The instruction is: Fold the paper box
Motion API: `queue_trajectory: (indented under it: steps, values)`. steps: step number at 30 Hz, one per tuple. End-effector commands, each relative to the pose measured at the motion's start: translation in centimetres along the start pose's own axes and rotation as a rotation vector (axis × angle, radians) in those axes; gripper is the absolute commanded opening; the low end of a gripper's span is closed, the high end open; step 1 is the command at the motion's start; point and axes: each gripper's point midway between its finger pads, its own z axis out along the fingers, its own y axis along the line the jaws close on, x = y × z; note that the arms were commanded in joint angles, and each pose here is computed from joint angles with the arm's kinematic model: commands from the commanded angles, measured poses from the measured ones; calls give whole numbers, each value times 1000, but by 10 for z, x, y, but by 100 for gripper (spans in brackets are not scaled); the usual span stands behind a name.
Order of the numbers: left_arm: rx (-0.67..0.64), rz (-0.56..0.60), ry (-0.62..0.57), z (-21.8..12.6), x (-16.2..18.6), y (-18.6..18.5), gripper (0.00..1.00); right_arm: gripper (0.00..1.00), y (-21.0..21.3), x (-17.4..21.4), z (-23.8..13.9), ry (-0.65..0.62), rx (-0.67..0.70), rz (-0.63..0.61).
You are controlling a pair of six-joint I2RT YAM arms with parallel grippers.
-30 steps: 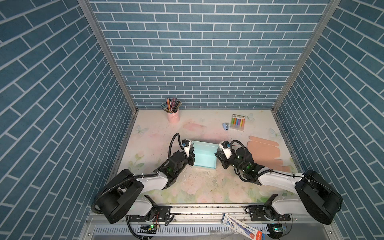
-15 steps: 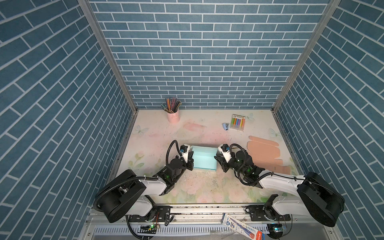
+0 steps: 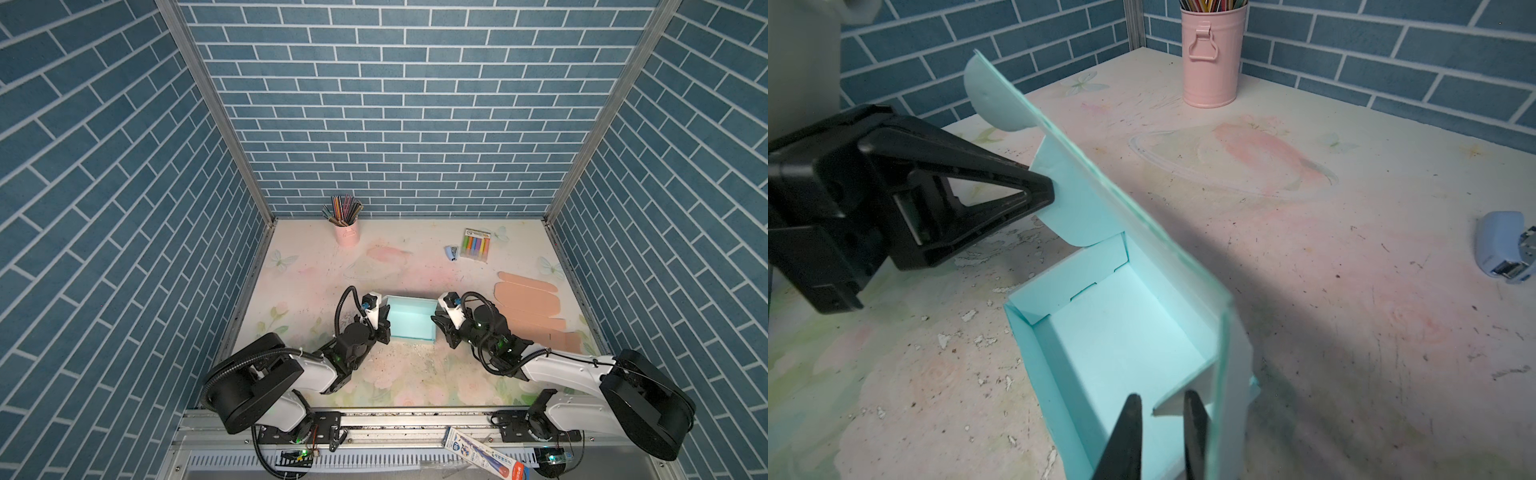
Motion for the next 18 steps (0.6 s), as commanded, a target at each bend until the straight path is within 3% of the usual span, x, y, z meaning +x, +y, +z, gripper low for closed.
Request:
queue_trajectory:
  steps: [1,18]
  values:
    - [45,12,53,-4,18,-14,5,20,7,-4,-4,-20,-23,-43]
    - [16,-10,81,-10,38,-12,5,19,-2,4,-22,-28,38,-13]
